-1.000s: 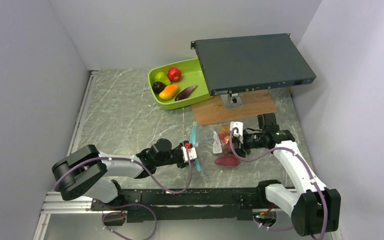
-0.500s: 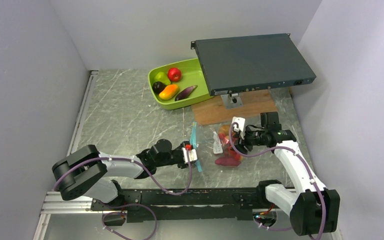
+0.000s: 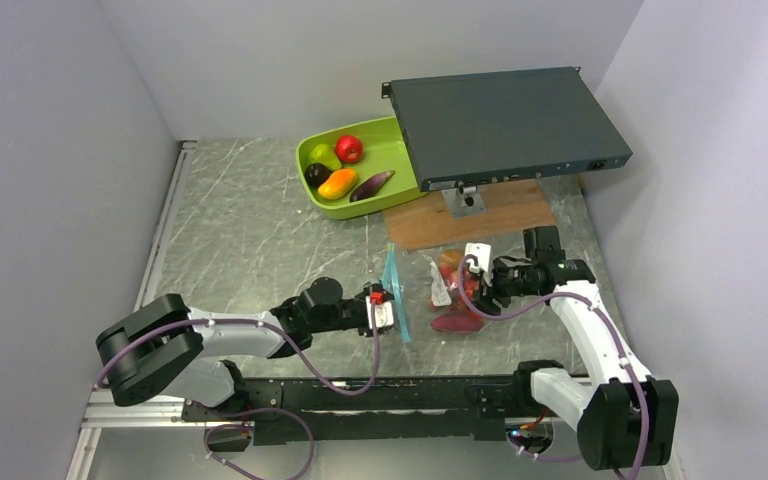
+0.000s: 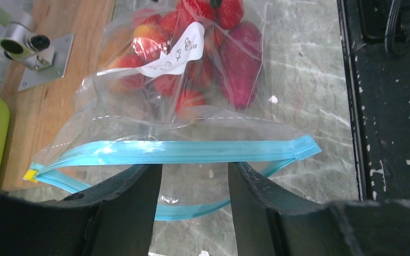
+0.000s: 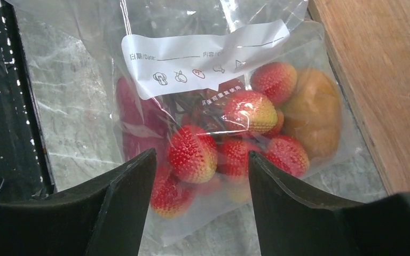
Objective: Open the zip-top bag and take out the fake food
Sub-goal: Adjust the zipper food storage bag at the center of the board.
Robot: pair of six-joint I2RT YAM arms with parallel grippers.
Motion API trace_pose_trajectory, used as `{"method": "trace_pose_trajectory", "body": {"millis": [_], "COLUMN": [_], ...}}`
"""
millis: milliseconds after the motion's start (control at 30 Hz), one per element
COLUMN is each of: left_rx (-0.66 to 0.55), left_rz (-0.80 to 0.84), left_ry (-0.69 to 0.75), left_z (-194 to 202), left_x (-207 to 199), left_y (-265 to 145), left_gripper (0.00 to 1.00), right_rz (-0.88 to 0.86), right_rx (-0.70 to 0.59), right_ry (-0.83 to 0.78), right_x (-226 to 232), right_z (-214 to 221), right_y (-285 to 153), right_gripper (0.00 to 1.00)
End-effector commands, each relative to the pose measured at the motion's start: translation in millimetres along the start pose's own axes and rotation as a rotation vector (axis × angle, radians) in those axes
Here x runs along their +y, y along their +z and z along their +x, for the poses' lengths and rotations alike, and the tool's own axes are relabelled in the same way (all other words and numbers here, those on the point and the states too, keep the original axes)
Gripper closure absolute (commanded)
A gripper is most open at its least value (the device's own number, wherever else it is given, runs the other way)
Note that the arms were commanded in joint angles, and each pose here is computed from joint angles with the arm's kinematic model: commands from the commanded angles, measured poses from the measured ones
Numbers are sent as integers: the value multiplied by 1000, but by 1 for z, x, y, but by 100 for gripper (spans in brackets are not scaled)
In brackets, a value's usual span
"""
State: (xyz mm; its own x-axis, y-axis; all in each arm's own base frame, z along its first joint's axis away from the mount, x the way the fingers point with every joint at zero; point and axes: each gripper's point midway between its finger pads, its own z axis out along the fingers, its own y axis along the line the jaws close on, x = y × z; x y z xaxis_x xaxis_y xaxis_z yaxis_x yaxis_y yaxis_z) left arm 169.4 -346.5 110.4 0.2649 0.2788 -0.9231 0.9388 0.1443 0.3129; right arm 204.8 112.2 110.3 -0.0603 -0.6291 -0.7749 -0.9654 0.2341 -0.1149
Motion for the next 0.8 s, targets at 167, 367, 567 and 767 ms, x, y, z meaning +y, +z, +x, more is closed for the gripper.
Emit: {"method": "trace_pose_trajectory", "body": {"millis": [167, 367, 567, 767], "left_rx": [-133, -153, -134, -101], "left_rz": [44, 76, 106, 74], "left_ry": [14, -7, -40, -62], "left_z": [-46, -50, -43, -29], "left_x": [6, 0, -7, -7], "left_y": [18, 21, 25, 18], "left_gripper": [58, 58, 58, 55], "right_rz": [-70, -143, -181, -201], "right_rx": [38, 17, -47, -160], "right_ry": [-36, -70, -74, -79], "right_x": [8, 19, 22, 28], "right_z": [7, -9, -31, -59], "right_y": [20, 33, 36, 22], "right_gripper": [48, 73, 100, 100]}}
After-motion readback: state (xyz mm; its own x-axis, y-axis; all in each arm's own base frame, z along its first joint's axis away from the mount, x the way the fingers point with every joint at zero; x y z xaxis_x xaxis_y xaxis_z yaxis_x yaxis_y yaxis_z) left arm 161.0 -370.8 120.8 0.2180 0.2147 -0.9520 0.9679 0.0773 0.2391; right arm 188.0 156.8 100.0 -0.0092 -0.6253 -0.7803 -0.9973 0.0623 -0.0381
